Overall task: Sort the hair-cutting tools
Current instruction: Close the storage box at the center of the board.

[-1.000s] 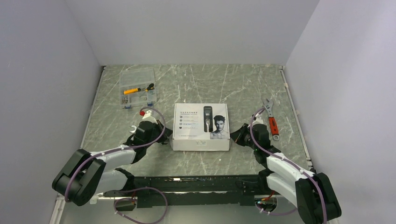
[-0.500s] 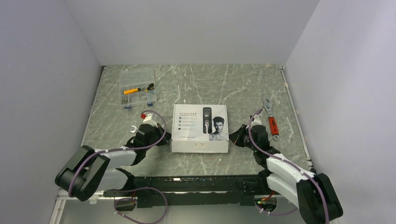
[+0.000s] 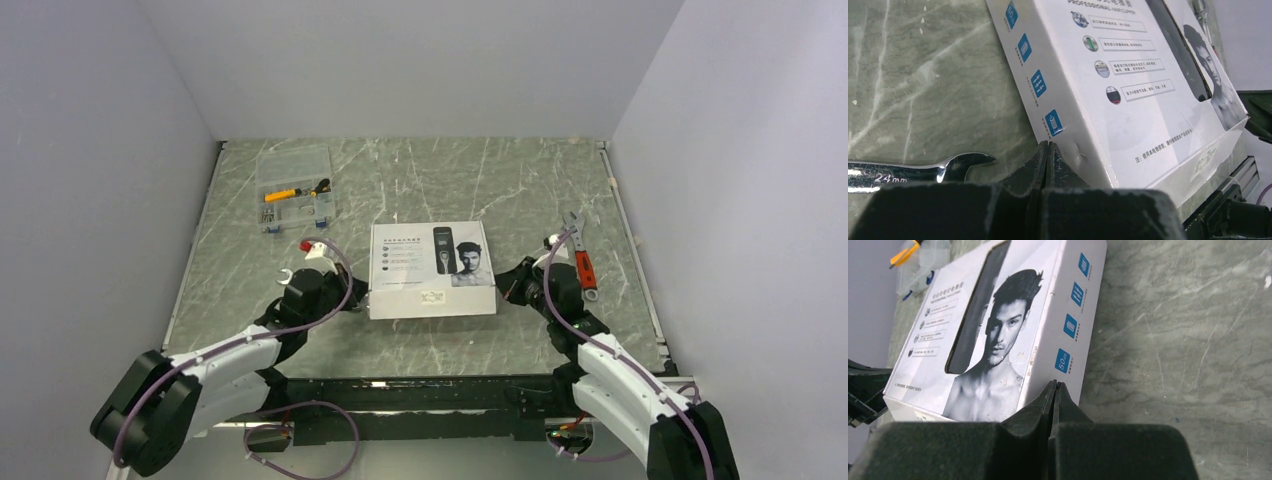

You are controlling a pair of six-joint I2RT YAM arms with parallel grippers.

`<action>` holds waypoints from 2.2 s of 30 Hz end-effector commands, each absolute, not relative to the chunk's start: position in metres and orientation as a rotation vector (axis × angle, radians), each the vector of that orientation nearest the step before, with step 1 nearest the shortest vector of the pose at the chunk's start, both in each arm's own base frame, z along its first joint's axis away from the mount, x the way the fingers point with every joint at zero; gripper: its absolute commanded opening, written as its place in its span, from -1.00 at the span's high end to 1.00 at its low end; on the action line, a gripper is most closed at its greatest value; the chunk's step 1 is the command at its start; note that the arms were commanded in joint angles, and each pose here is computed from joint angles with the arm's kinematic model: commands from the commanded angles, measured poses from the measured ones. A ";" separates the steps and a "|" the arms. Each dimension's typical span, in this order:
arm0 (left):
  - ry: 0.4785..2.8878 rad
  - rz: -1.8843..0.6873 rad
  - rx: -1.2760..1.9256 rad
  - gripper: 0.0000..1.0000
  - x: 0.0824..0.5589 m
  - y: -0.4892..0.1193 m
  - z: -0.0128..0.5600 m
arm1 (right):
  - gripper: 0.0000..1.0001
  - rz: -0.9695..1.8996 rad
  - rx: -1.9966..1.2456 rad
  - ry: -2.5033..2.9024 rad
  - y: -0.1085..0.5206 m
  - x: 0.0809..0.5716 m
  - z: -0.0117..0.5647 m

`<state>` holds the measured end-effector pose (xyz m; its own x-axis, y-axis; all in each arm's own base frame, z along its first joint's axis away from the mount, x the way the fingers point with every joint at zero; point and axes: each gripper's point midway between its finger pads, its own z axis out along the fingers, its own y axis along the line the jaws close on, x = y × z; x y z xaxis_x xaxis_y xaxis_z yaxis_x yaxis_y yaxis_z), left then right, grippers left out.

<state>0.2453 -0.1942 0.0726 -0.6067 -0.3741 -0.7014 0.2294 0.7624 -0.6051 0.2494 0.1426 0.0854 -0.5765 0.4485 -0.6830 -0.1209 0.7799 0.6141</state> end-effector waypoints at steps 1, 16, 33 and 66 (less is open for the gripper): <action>1.780 -1.195 0.082 1.00 0.233 -0.248 0.186 | 1.00 1.109 0.044 1.865 0.194 0.238 0.181; 1.766 -1.162 0.048 1.00 0.244 -0.249 0.229 | 1.00 1.083 0.068 1.846 0.193 0.247 0.219; 1.786 -1.114 0.021 1.00 0.265 -0.255 0.249 | 1.00 1.032 0.124 1.866 0.193 0.270 0.222; 1.846 -0.963 -0.012 0.93 0.274 -0.238 0.234 | 0.95 0.855 0.171 1.910 0.170 0.275 0.205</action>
<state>0.2977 -0.2002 0.1879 -0.5038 -0.3799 -0.7758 0.1984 0.8232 -0.5319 0.2999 0.1322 0.1875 -0.4281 0.4974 -0.7545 -0.0669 0.8152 0.5753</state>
